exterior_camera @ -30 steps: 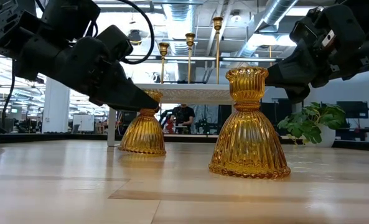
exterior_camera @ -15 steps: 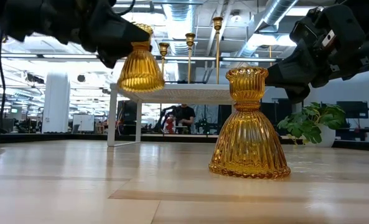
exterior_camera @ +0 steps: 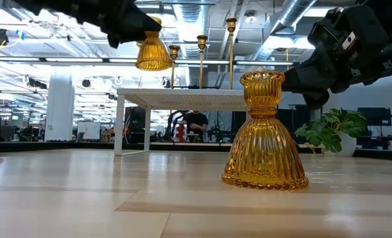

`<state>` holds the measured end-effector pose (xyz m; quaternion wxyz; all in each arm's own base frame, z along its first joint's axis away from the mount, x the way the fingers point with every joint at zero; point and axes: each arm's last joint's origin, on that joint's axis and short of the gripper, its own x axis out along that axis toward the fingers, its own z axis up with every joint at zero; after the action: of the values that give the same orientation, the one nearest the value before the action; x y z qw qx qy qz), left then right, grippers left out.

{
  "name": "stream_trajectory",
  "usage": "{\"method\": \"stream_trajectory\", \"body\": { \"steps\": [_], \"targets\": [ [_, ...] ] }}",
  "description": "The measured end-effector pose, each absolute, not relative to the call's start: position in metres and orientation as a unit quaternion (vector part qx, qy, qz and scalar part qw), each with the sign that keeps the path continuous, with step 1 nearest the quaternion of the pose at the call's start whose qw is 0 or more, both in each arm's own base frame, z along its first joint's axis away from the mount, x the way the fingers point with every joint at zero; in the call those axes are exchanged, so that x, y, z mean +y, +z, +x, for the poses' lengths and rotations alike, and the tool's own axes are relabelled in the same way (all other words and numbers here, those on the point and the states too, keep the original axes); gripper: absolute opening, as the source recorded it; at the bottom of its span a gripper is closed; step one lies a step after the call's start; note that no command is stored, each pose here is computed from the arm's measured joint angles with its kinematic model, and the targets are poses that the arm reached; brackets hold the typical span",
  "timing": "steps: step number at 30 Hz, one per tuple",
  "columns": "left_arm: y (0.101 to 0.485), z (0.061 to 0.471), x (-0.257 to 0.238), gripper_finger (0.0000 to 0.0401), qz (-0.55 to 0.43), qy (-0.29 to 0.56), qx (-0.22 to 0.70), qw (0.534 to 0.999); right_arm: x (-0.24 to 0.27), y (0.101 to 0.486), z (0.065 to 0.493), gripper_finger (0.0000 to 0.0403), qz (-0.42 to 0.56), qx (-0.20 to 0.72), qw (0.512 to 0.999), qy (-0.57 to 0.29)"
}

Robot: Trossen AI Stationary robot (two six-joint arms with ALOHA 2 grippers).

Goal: Pick & Place candle stick holders
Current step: Put the top yellow glass candle holder on the shelf

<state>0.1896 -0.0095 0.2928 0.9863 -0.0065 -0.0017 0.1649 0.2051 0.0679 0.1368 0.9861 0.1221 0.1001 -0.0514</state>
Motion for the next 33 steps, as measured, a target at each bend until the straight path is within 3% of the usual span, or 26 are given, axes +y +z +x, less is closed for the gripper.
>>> {"method": "stream_trajectory", "body": {
  "steps": [12,33],
  "targets": [
    [0.304,0.199,0.032,0.0150,-0.009,0.282,0.041,0.959,0.068,0.136,0.205,0.0010,0.121,0.103,0.986,-0.051],
    [0.286,0.214,0.056,0.0157,-0.059,0.297,0.070,0.950,0.068,0.136,0.205,0.0010,0.121,0.103,0.986,-0.051]
  ]
}}
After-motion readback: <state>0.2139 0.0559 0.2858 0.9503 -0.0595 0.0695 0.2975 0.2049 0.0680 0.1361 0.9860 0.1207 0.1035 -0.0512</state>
